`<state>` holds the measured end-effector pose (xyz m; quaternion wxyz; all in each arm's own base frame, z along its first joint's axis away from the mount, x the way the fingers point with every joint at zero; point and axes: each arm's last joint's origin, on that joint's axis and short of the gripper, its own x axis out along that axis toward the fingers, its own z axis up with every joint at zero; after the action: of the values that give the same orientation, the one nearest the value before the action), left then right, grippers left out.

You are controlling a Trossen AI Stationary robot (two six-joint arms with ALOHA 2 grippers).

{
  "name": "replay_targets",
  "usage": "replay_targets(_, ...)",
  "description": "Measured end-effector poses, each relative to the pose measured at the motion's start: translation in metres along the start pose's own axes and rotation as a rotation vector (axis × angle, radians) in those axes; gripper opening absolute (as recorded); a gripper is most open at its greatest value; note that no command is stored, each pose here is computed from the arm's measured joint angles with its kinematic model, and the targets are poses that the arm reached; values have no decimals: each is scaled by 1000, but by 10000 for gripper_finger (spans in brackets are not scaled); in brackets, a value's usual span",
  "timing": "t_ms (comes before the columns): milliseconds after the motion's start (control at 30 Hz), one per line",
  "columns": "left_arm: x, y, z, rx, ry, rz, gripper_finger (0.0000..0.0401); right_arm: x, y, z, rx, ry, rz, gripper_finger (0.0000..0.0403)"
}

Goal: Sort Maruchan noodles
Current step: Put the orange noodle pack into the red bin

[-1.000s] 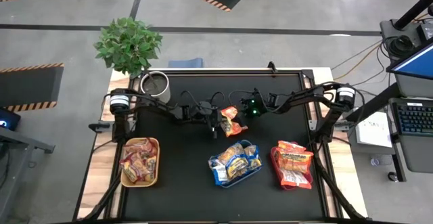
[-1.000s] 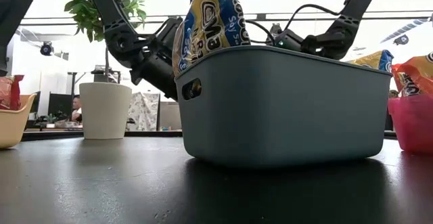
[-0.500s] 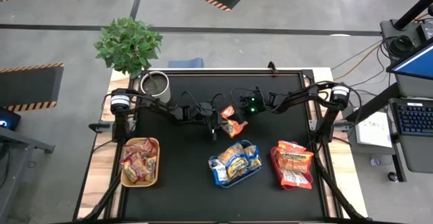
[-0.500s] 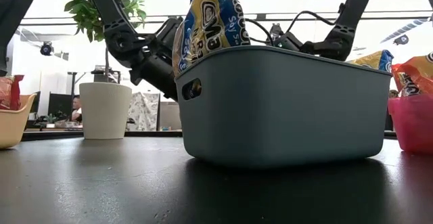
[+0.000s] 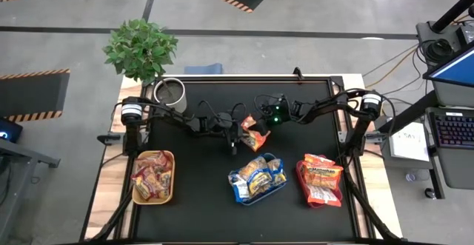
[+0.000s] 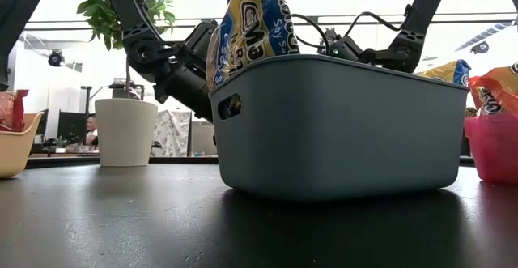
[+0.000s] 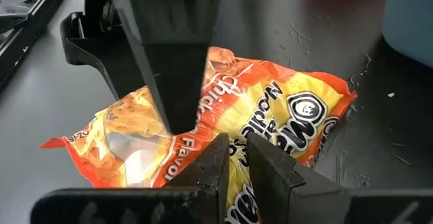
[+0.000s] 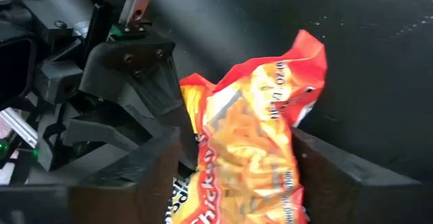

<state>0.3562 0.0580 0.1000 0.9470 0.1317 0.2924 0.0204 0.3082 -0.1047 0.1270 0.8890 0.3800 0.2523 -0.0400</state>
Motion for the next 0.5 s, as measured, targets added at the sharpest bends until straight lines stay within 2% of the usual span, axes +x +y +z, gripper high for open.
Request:
replay_targets(300,-1,1,2,0,-8,-1,40,0,-1,0,-40,-12,-18,121)
replay_targets(500,-11,3,10,0,1,-1,40,-1,0,2,-69,-21,-4,79)
